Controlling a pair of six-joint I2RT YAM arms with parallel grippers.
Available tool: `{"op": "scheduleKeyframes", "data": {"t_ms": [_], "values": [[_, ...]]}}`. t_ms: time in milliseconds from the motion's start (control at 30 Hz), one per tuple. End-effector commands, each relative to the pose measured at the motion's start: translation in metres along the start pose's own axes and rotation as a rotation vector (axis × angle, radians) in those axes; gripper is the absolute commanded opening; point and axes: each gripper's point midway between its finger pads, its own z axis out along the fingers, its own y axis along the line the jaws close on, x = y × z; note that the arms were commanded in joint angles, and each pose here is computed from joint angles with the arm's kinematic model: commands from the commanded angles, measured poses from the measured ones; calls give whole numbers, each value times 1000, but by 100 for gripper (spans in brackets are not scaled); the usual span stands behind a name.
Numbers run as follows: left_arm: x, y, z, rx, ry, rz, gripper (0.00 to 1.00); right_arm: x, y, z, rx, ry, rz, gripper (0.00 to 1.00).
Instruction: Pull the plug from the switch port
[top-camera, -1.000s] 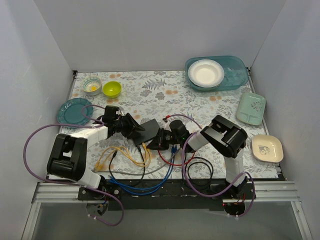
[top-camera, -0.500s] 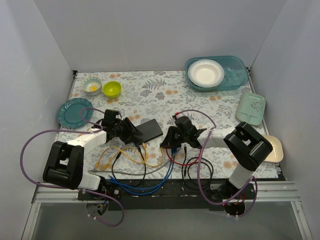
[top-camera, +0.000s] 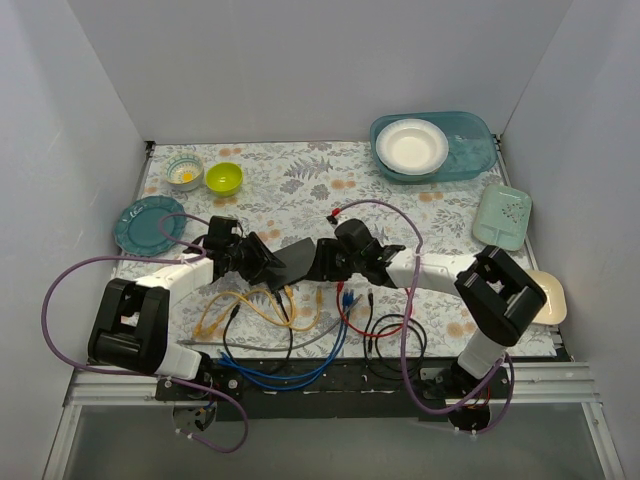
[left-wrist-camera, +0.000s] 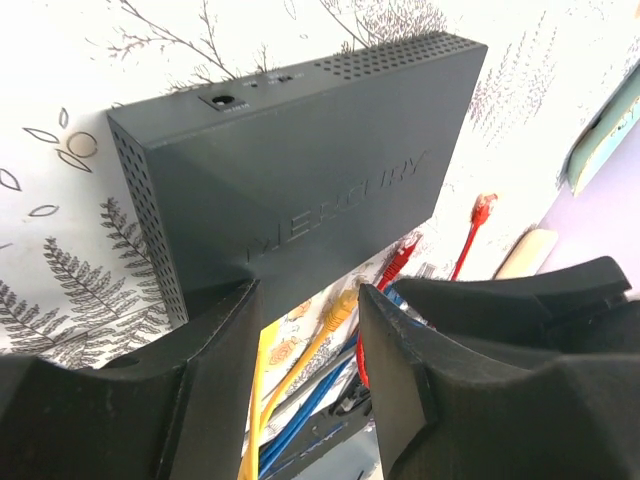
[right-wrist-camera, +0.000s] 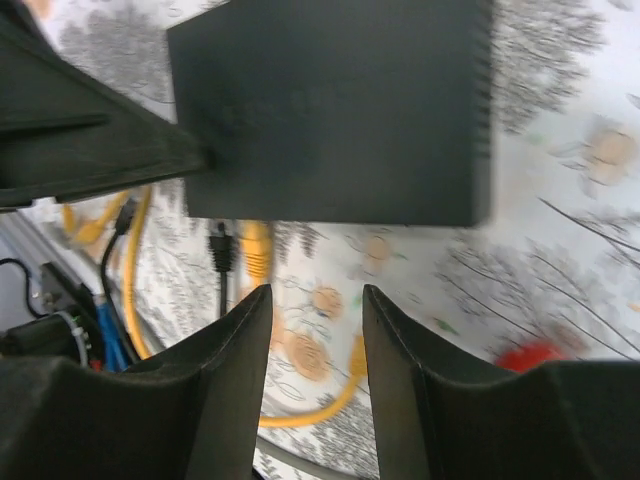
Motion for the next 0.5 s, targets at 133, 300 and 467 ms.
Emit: {"op": "scheduleKeyframes", "data": {"t_ms": [133, 300, 467], "values": [[-11, 1, 1, -14, -25, -2, 44, 31, 25, 36, -145, 131, 56, 48], [-10, 3, 2, -15, -18, -4, 44, 41, 31, 43, -214, 152, 134, 48], [-8, 8, 4, -24, -4, -14, 43, 42, 36, 53, -250, 156, 202, 49]]}}
